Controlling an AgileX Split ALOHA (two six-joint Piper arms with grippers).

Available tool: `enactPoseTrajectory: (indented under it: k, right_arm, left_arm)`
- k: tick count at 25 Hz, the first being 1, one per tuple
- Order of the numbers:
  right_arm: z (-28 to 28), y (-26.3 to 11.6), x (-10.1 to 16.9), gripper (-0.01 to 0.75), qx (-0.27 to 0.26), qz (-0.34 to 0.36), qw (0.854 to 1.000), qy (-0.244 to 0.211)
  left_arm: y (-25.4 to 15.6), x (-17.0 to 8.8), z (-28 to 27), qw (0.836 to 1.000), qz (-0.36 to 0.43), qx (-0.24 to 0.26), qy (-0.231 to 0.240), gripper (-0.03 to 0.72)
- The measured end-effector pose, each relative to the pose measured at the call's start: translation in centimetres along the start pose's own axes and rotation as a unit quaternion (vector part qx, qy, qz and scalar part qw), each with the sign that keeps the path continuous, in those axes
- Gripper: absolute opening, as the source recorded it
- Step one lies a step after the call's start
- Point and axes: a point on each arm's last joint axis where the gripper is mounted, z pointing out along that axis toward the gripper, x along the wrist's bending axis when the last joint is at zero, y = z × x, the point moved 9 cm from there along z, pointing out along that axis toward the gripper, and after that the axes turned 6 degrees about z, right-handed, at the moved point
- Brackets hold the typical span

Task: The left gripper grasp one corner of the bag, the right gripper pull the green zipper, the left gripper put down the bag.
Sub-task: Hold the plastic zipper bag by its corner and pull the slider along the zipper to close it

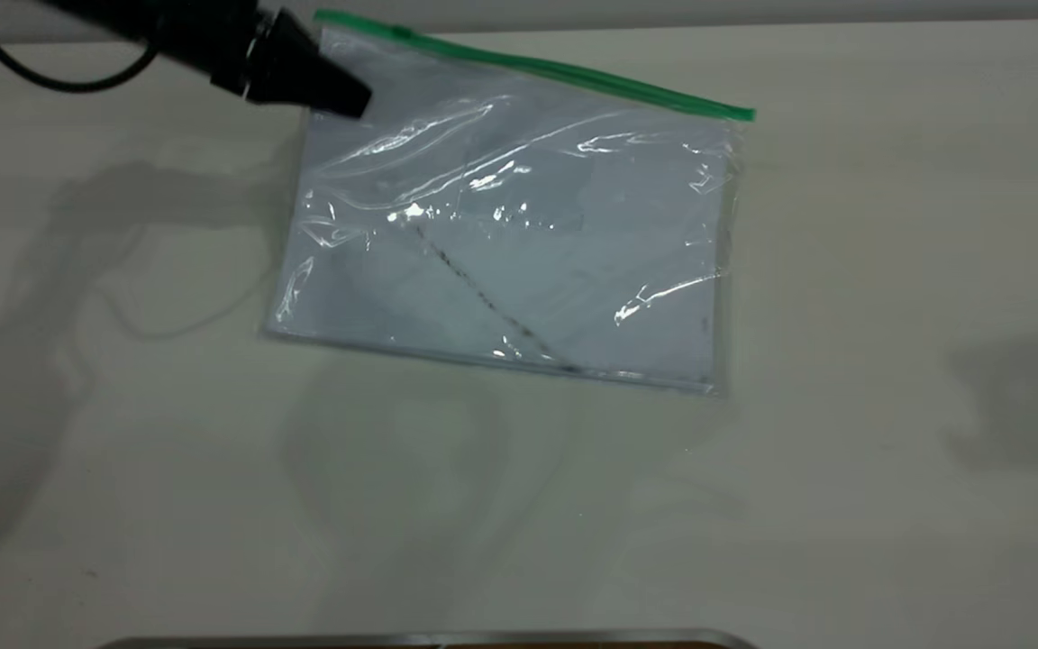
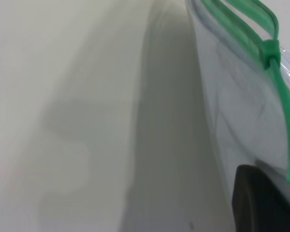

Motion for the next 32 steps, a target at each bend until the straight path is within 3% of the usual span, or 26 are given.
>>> enactPoseTrajectory:
  k: [8, 18, 25, 32]
  right_arm:
    - [6.3, 0.5, 1.0, 0.492, -0.002, -0.059, 0.996, 0.064]
    - [16.3, 1.1, 7.0, 0.492, -0.005, -0.17, 0.974, 0.15]
    - [21.6, -0.4, 11.9, 0.492, 0.034, -0.204, 0.951, 0.228]
    - [23.5, -0.8, 13.1, 0.492, 0.042, -0.214, 0.943, 0.251]
  left_arm:
    - [3.8, -0.7, 2.8, 0.985, 0.141, 0.097, -0.036, 0.052]
    - [5.4, -4.3, 7.6, 0.964, 0.2, 0.141, -0.099, 0.051]
    - [6.1, -5.8, 9.6, 0.956, 0.222, 0.15, -0.121, 0.051]
    - [6.9, -6.3, 11.1, 0.951, 0.245, 0.151, -0.116, 0.051]
